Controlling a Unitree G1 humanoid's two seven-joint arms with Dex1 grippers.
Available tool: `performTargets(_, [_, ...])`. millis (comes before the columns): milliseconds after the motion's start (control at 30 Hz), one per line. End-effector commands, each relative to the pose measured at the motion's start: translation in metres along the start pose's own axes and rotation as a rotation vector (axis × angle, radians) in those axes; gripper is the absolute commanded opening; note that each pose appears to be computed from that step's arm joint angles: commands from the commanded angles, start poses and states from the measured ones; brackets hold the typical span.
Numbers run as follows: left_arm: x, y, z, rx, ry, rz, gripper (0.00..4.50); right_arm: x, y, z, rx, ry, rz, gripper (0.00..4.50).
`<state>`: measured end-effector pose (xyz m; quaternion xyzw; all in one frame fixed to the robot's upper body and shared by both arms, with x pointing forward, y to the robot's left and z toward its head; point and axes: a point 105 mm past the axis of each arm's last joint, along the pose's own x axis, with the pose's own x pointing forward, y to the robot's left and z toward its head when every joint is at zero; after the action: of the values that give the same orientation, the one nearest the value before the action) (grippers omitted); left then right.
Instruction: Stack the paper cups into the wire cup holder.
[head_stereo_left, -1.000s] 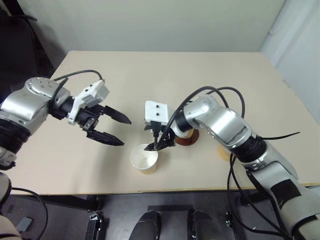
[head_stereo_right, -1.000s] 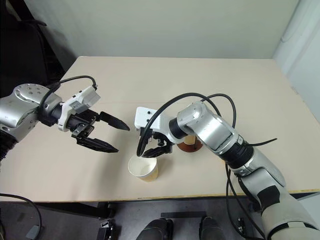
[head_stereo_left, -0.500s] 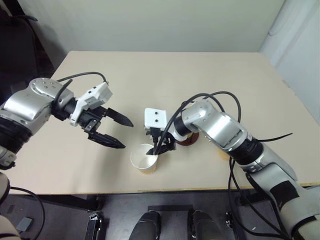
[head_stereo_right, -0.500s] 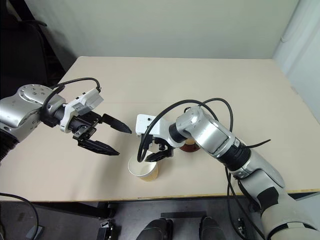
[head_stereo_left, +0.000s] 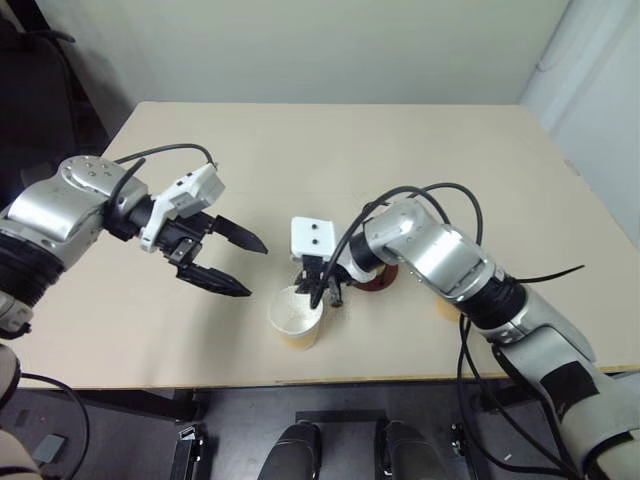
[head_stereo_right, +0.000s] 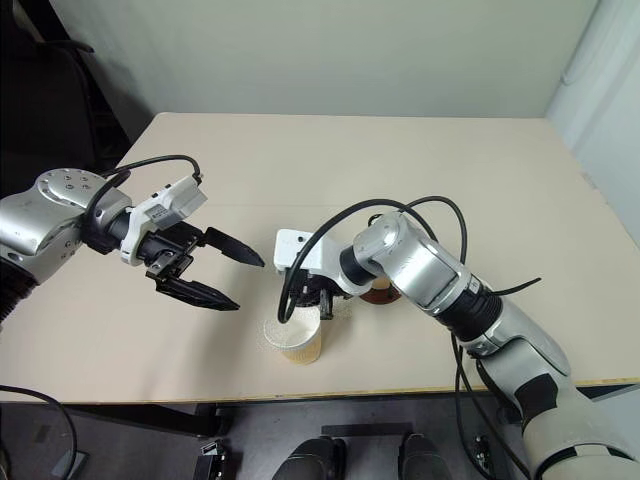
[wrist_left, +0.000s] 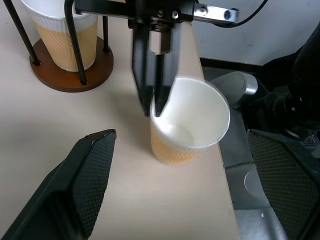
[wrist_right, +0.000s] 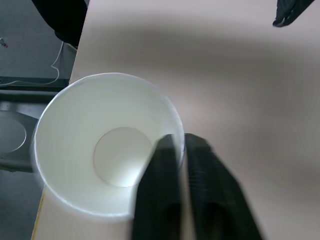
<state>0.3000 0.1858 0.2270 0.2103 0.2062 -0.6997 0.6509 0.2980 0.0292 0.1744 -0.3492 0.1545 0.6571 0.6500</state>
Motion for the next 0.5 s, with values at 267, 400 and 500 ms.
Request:
performTargets(267, [-0.005,0.002,0.014,0.053,-0.017,-0.003,4.5,-0.015,0.001,0.002,-0.003,-0.025,-0.017,0.03])
performTargets(400, [-0.005,0.003,0.015,0.054,-0.018,-0.004,4.5,-0.029,-0.002,-0.001,0.004,-0.023,-0.042,0.03])
performTargets(500, [-0.005,0.004,0.015,0.053,-0.017,-0.003,4.5,-0.045,-0.006,-0.002,-0.003,-0.015,-0.064,0.03])
